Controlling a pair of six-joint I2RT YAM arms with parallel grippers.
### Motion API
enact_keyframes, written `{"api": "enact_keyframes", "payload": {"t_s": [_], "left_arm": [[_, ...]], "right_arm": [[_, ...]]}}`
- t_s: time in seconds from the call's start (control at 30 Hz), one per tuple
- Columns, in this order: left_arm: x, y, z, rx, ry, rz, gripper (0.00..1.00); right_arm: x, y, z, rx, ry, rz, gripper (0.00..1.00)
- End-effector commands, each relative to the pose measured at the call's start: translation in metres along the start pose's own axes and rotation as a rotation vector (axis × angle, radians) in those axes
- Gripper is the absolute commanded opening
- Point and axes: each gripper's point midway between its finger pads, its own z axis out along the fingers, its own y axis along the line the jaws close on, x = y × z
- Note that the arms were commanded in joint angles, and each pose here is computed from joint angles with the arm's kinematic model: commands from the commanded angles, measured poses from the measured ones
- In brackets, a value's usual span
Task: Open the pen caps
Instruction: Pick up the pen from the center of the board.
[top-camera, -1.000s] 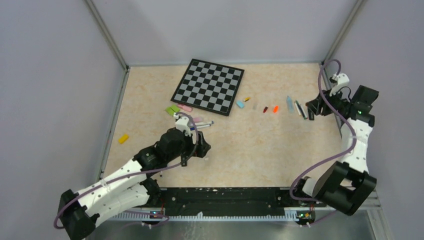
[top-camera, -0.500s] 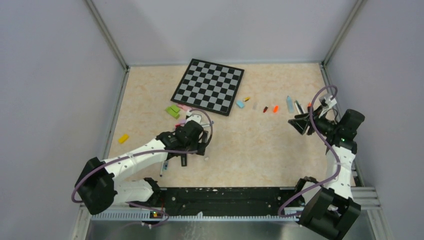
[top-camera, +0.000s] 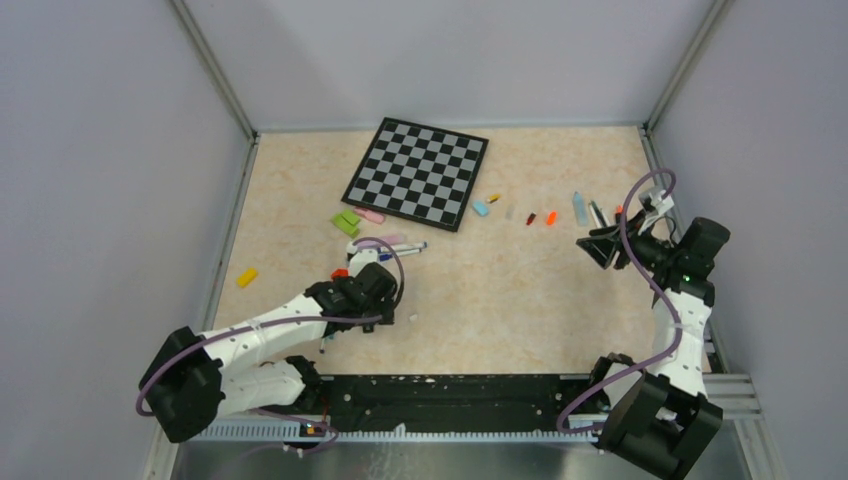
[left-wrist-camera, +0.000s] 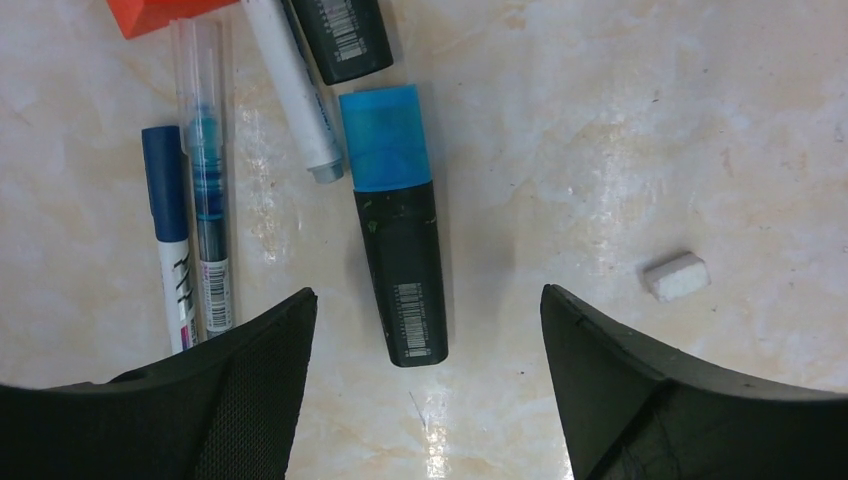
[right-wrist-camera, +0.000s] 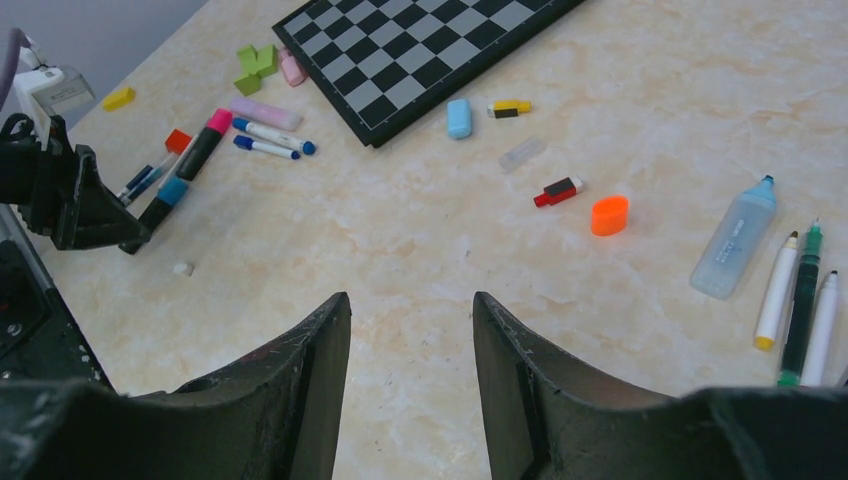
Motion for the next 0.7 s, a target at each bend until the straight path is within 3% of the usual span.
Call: {"api": "enact_keyframes", "payload": {"t_s": [0.0, 0.17, 0.3, 0.67], "left_arm": [[-0.004, 0.0, 0.006, 0.008, -0.039, -0.086, 0.84], [0.002, 0.004, 0.012, 0.002, -0.017, -0.12, 0.75], [0.006, 0.009, 0.015, -0.018, -0.002, -0.14, 0.61], [0.02, 0.013, 0.026, -0.068, 0.072, -0.111, 0.49]], "right_arm": [[-0.018, 0.004, -0.001, -0.02, -0.029, -0.069, 0.47], [-0.017, 0.003, 0.0, -0.018, -0.027, -0.067, 0.47], [-0.016, 0.003, 0.0, -0.016, -0.026, -0.064, 0.47], [-0.016, 0.002, 0.0, -0.011, -0.024, -0.063, 0.47]]}}
